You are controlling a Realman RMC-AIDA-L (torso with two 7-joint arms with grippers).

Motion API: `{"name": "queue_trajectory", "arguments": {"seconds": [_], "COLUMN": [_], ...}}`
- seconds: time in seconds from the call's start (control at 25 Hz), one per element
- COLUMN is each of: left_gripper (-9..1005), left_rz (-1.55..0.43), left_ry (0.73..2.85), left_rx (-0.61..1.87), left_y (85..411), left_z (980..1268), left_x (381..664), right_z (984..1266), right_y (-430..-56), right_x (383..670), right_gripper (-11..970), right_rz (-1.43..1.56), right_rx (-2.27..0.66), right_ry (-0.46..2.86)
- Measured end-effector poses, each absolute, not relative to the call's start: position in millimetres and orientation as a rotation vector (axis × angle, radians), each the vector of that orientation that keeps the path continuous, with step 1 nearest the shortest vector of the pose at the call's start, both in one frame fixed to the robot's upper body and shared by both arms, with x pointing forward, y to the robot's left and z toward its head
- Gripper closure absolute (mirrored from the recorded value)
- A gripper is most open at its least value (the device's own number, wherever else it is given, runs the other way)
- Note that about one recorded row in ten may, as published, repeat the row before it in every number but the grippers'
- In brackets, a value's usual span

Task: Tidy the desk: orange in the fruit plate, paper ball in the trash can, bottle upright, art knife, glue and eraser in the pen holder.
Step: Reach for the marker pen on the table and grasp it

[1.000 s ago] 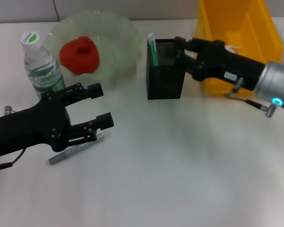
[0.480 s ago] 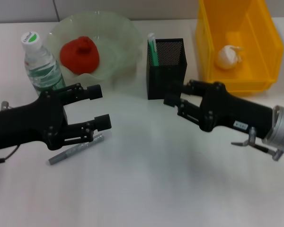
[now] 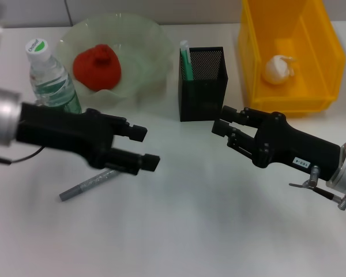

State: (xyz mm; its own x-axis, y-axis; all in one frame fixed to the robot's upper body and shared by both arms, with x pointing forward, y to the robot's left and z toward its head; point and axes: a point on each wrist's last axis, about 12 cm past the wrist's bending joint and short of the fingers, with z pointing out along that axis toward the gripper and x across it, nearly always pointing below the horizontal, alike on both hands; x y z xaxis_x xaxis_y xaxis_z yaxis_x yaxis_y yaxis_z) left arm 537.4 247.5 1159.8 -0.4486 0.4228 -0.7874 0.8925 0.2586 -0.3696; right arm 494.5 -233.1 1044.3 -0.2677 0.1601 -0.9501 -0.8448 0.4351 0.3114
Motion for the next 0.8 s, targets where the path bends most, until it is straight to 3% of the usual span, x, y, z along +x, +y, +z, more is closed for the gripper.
{"name": "queue_trajectory", "arguments": {"seconds": [0.04,0.4,0.8], "left_gripper": [224,225,226], "left_rz": [-1.033,-0.69,-0.421], "left_ry": [2.123,2.355,2.5], "left_rx": [1.204,1.438,1.45], "left_y": [234.0,184.8,197.8], "left_z": [1164.6,1173.3,1171.3], "left_x": [548.5,569.8,569.0], "right_z": [1043.6,1040.1,1040.5], "right_y": [-233.5,-233.4,-234.1], "right_x": [494.0,493.8,496.0], "right_gripper": [592,592,593], "right_rz": [1.095,1.093,1.087], "right_rx": [-0.62,-0.595,-0.563], "right_ry": [1.542,1.563,1.56]}}
